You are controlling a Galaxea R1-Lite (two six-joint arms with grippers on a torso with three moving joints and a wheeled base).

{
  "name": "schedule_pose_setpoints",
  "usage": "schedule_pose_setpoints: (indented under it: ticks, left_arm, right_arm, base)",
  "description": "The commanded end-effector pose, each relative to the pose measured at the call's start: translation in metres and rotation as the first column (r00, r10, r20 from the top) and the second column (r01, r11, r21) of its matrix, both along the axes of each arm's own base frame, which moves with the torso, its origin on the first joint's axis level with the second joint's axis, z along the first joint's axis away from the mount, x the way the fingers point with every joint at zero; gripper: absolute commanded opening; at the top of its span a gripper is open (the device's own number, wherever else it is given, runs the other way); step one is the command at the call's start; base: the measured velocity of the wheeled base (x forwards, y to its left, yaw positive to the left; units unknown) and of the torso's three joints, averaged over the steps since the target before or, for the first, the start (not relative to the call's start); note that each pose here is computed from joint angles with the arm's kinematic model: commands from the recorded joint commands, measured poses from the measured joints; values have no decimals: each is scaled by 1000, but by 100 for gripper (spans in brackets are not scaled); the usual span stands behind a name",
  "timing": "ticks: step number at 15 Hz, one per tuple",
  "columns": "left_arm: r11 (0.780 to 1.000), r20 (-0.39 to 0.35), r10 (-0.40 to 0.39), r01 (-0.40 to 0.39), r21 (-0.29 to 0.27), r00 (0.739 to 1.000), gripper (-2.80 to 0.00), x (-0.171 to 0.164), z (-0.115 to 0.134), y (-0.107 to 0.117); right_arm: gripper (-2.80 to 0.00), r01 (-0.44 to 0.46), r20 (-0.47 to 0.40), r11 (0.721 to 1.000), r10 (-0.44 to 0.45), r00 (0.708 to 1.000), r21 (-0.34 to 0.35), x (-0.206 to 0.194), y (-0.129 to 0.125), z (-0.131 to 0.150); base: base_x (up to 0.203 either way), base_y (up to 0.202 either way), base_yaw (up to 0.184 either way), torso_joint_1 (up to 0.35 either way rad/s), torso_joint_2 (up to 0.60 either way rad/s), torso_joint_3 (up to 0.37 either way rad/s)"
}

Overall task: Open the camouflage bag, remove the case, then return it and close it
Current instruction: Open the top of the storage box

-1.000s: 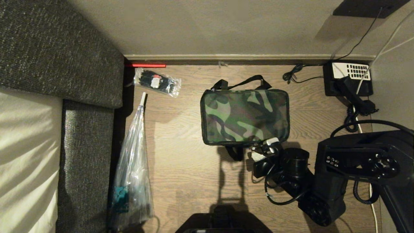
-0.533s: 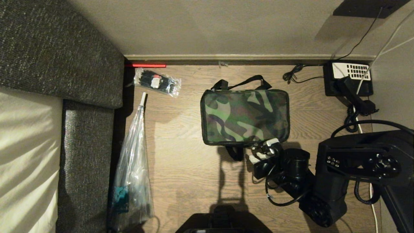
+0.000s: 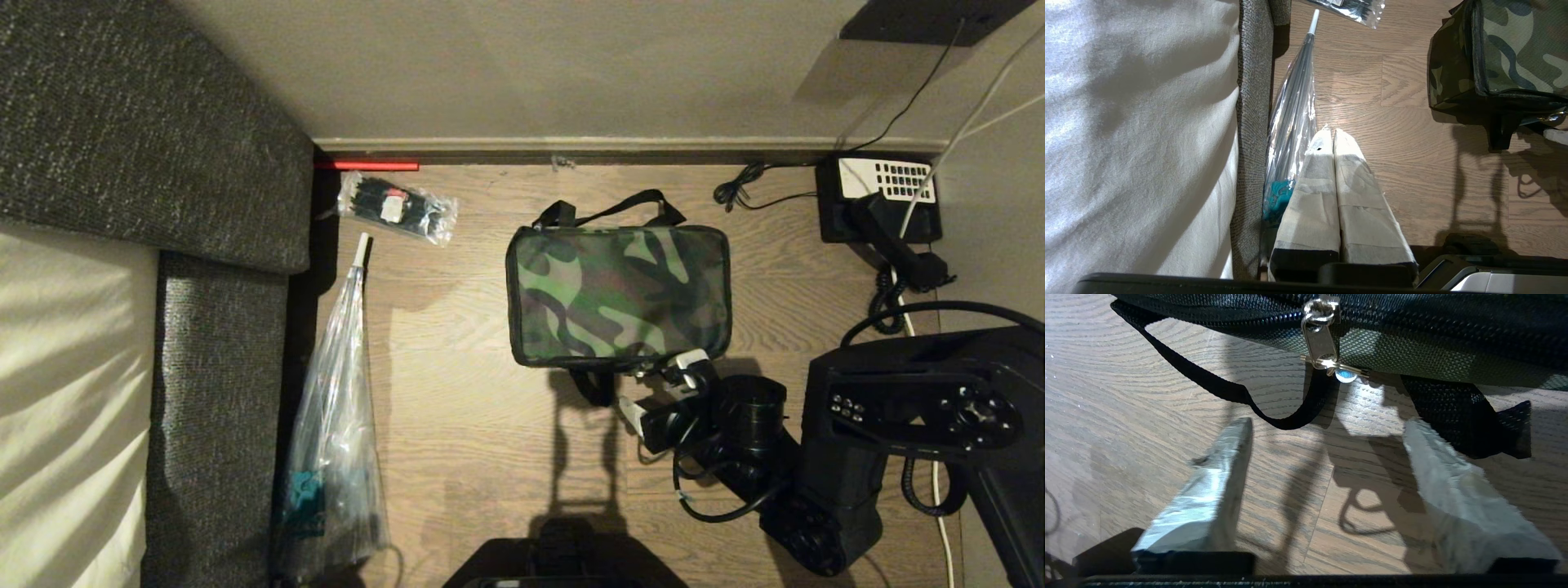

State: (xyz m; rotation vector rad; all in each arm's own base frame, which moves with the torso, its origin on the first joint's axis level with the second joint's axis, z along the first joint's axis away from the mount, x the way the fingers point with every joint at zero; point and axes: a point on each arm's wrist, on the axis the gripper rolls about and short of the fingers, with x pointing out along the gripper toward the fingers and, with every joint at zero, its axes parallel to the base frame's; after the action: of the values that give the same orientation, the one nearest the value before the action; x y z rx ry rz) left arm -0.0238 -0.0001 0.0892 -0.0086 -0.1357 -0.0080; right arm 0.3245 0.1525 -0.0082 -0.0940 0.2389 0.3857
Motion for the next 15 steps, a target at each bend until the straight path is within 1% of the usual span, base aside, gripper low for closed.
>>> schedule_pose_setpoints:
  ticks: [1, 4, 8, 11, 13, 15]
  left_arm:
    - [1000, -40, 0, 0, 0, 999, -280, 3, -11, 0]
    - [1000, -39, 0, 0, 0, 999, -280, 3, -11, 0]
    - [1000, -39, 1, -1, 0, 999, -280, 3, -11, 0]
    - [1000, -41, 0, 0, 0, 999, -280, 3, -11, 0]
    - [1000, -39, 0, 0, 0, 999, -280, 3, -11, 0]
    - [1000, -39, 0, 0, 0, 999, -280, 3, -11, 0]
  right_arm:
    - [0, 0, 9, 1000, 0, 1000, 3, 0, 0, 1]
    - [0, 3, 1, 1000, -3, 1000, 6, 4, 2, -6]
    - [0, 9, 18, 1000, -9, 1000, 25, 16, 7, -13]
    - [0, 15, 51, 998, -18, 999, 60, 29, 11, -11]
    - [0, 22, 75, 997, -28, 997, 71, 37, 11, -10]
    - [0, 29, 82, 997, -34, 996, 65, 41, 9, -13]
  base:
    - [0, 0, 0, 0, 0, 0]
    - [0, 0, 0, 0, 0, 0]
    - [0, 0, 0, 0, 0, 0]
    - [0, 0, 0, 0, 0, 0]
    - [0, 0, 0, 0, 0, 0]
    - [0, 0, 0, 0, 0, 0]
